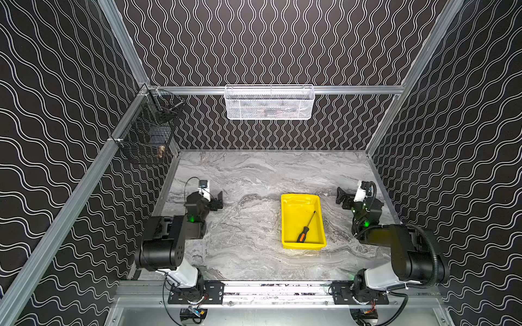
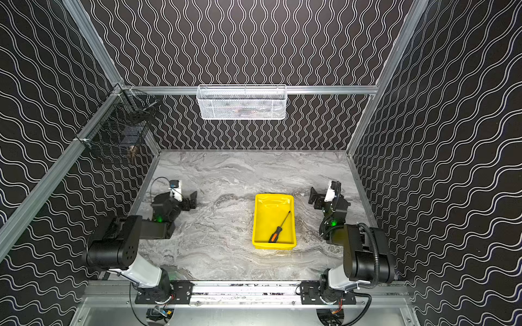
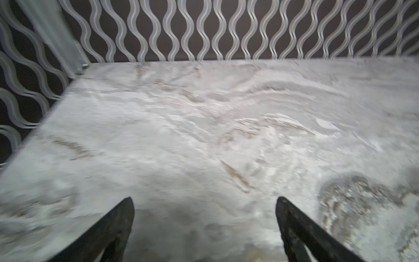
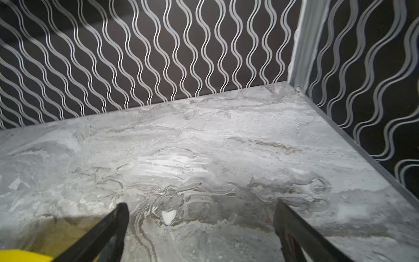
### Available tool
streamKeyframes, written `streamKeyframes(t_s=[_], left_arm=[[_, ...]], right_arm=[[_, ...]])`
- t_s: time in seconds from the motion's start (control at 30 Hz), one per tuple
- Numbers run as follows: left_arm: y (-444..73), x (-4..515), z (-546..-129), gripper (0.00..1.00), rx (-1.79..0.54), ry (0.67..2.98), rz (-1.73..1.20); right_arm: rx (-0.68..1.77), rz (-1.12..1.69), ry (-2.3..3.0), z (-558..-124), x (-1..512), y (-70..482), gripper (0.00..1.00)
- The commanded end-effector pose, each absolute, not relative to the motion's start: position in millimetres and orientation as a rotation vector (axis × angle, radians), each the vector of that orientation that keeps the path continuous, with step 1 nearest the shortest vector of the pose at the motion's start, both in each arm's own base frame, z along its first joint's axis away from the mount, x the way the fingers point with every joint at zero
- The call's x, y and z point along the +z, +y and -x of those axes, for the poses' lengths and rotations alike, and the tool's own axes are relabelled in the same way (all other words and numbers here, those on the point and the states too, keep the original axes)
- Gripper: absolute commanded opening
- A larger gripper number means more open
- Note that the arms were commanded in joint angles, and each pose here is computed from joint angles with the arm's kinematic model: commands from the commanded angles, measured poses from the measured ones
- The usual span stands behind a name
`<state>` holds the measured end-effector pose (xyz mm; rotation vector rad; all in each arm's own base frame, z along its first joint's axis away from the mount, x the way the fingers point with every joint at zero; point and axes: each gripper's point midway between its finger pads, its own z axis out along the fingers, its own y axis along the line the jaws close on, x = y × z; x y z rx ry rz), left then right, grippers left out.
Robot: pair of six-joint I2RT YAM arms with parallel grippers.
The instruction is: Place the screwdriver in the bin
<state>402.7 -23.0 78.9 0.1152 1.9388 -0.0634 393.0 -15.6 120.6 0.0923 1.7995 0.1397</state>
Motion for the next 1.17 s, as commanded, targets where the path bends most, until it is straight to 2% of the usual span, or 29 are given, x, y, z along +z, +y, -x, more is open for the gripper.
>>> streamKeyframes(t_s=[0.0, 1.13], left_arm=[[-8.4, 74.8, -401.6, 0.99, 0.090, 1.936, -0.090], [-10.5, 73.7, -401.1, 0.99, 0.094, 1.923, -0.106]], right_arm=[[0.049, -0.127, 1.800, -390.0, 116.7, -27.6, 1.00], [0.029, -0.129, 1.747, -382.8, 116.7, -26.9, 1.00]])
